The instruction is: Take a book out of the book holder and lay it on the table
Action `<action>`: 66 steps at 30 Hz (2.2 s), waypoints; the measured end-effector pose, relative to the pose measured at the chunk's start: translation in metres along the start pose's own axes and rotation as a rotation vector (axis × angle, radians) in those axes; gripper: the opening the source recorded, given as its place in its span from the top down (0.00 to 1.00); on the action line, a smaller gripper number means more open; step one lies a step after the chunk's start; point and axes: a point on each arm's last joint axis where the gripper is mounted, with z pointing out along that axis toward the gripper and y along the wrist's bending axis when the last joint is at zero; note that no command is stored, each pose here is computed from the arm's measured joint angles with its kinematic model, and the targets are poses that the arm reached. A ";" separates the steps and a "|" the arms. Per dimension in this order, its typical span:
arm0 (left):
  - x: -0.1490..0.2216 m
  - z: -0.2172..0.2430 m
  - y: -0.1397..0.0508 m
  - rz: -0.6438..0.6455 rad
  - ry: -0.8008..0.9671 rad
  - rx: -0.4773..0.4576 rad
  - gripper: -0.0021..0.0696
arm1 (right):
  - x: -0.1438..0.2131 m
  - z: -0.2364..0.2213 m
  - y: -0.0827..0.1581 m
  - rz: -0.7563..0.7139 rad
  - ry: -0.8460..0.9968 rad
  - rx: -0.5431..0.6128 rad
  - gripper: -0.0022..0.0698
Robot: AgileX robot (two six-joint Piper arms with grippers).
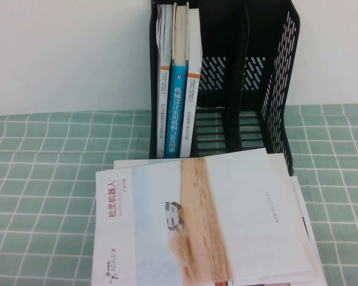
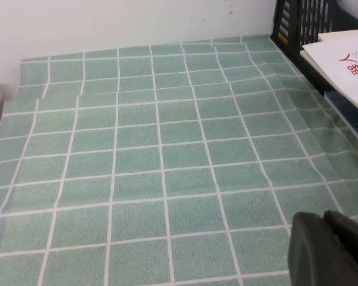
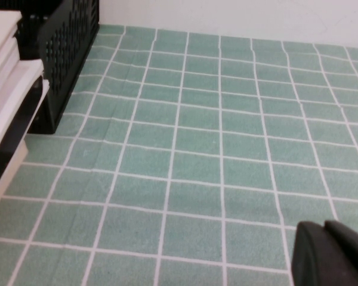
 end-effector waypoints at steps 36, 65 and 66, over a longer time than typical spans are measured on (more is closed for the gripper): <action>-0.068 -0.031 -0.005 -0.076 -0.857 0.101 0.97 | -0.065 -0.028 -0.002 0.009 -0.816 0.028 0.97; -0.207 0.033 -0.050 -0.236 0.088 0.434 0.97 | -0.203 0.034 0.004 -0.116 -0.489 -0.098 0.97; -0.212 0.037 -0.054 -0.233 0.086 0.461 0.97 | -0.205 0.039 0.009 -0.116 -0.510 -0.139 0.97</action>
